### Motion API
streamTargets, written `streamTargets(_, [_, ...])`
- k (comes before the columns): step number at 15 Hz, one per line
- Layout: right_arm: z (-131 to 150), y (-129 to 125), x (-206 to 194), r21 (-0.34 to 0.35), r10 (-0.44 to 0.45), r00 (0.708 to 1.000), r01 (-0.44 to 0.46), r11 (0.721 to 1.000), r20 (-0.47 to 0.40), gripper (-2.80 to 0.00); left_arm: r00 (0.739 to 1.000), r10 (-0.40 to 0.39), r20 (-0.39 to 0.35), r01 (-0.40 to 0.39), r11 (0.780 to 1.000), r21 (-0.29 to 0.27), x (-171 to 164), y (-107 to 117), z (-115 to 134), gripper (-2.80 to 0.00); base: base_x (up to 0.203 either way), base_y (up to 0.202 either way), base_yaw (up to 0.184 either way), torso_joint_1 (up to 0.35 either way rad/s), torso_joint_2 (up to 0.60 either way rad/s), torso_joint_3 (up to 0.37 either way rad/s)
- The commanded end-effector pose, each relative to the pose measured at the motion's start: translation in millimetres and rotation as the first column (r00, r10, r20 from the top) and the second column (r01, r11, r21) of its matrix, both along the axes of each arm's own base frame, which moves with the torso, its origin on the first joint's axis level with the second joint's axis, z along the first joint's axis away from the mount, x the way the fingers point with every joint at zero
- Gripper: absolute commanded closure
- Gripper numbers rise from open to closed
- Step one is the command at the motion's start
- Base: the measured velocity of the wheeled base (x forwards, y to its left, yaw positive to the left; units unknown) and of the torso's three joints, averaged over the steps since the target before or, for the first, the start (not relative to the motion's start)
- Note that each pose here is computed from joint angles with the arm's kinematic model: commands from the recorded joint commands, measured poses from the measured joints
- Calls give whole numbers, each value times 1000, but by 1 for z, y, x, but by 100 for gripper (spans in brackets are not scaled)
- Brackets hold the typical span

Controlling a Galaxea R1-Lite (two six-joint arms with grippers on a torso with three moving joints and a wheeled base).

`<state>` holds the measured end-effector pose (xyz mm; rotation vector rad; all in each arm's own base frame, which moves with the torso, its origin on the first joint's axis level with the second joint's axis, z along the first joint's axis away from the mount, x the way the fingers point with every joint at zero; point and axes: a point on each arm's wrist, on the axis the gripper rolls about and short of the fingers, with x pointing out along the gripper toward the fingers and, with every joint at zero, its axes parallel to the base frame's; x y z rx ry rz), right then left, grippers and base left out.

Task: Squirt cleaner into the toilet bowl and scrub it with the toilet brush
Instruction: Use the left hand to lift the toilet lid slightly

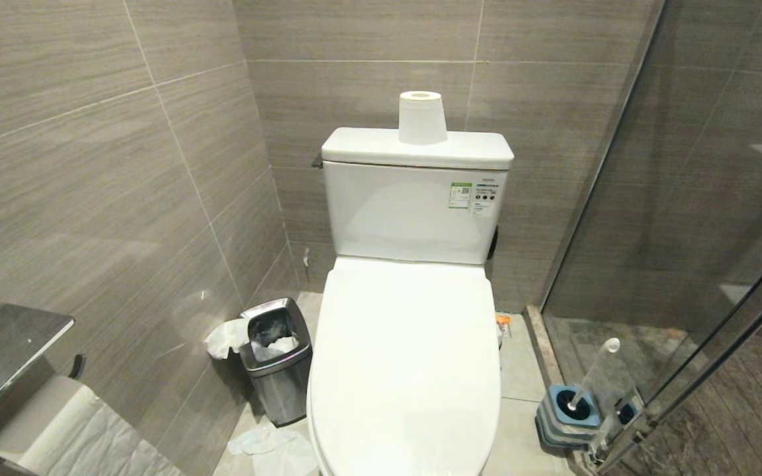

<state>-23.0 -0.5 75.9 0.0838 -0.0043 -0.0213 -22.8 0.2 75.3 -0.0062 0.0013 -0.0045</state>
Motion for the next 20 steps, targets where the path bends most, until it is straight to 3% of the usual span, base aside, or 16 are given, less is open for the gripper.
streamTargets(1, [0, 0, 0, 1, 0, 1000, 0, 1000, 1, 0, 1000, 0, 0, 0, 1000, -1, 0, 0, 0, 0, 0, 0, 0, 0, 0, 0])
streamTargets(20, [0, 0, 0, 1, 0, 1000, 0, 1000, 1, 0, 1000, 0, -4, 0, 1000, 0, 0, 0, 0, 0, 0, 0, 0, 0, 0, 0])
